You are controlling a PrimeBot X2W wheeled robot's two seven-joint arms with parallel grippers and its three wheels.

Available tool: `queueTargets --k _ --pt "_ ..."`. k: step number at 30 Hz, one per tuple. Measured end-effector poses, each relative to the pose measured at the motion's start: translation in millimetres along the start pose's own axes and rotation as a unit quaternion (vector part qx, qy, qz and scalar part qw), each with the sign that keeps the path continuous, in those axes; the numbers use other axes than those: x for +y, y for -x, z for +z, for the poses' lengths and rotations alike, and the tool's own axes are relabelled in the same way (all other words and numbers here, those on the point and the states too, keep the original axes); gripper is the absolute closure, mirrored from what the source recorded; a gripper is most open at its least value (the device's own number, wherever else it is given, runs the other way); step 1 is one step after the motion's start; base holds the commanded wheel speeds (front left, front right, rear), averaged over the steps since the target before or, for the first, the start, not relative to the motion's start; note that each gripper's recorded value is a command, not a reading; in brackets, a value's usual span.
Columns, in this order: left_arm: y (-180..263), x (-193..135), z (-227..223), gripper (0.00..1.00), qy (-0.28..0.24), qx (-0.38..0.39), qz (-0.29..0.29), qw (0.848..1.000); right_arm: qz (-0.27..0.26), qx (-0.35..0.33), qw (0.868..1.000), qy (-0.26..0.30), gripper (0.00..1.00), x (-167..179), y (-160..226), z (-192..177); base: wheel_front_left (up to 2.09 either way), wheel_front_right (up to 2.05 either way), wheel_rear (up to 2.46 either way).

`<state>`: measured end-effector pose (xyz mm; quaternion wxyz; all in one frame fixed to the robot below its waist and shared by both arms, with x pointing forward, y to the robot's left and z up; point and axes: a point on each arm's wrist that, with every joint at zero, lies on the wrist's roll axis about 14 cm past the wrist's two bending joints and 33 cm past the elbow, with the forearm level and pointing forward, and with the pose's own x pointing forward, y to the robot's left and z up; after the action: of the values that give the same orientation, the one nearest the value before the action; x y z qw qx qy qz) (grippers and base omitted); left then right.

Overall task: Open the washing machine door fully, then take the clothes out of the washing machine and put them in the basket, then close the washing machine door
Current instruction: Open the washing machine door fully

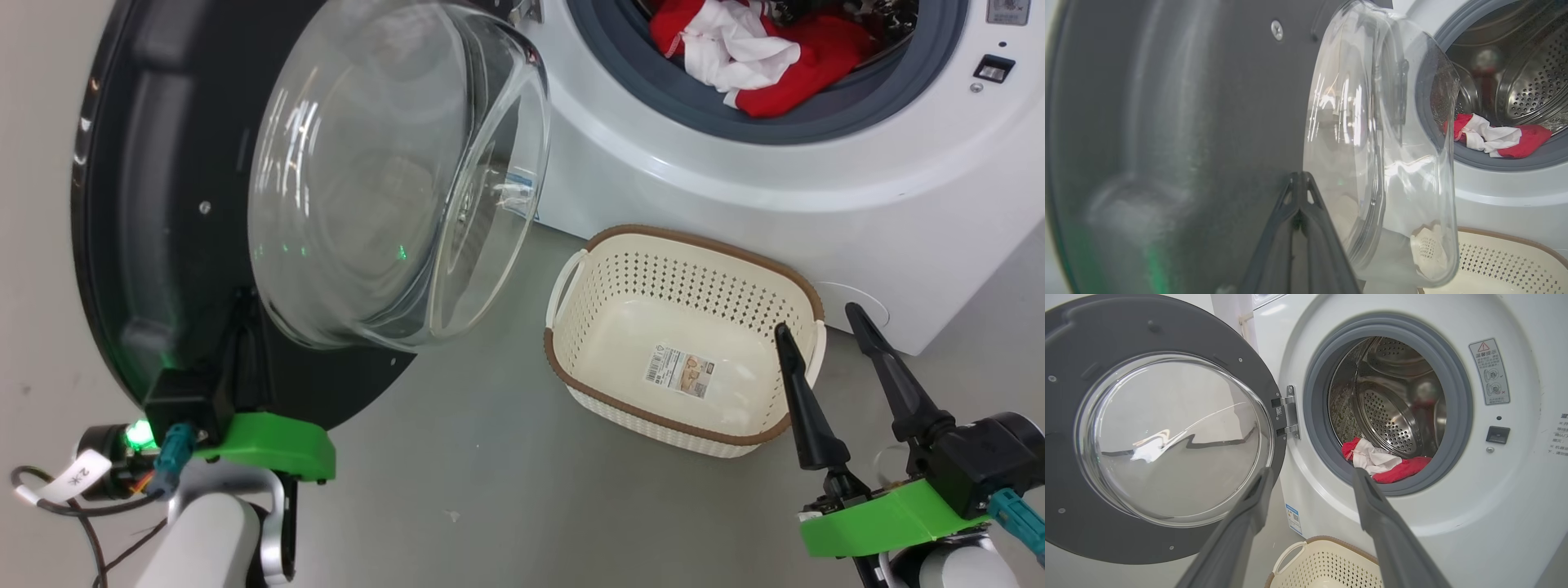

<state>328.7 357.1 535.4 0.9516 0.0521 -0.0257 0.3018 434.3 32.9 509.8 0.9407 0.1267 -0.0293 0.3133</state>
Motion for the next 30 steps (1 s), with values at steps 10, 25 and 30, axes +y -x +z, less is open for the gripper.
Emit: queueTargets --k 10,25,30 --pt "-10.7 13.4 -3.4 1.00 -0.009 0.006 0.022 1.000 -0.002 0.008 1.000 0.001 0.00 -2.7 0.2 -3.0 0.00 0.00 0.00" --pt "-26.5 37.0 -5.0 1.00 -0.026 0.011 0.052 0.998 -0.006 0.013 1.000 0.002 0.00 -7.0 0.1 -6.6 0.00 0.00 0.00" --pt "-31.7 45.3 -8.3 1.00 -0.026 0.018 0.064 0.997 -0.006 0.018 1.000 0.006 0.00 -7.9 0.1 -8.3 0.00 0.00 0.00"
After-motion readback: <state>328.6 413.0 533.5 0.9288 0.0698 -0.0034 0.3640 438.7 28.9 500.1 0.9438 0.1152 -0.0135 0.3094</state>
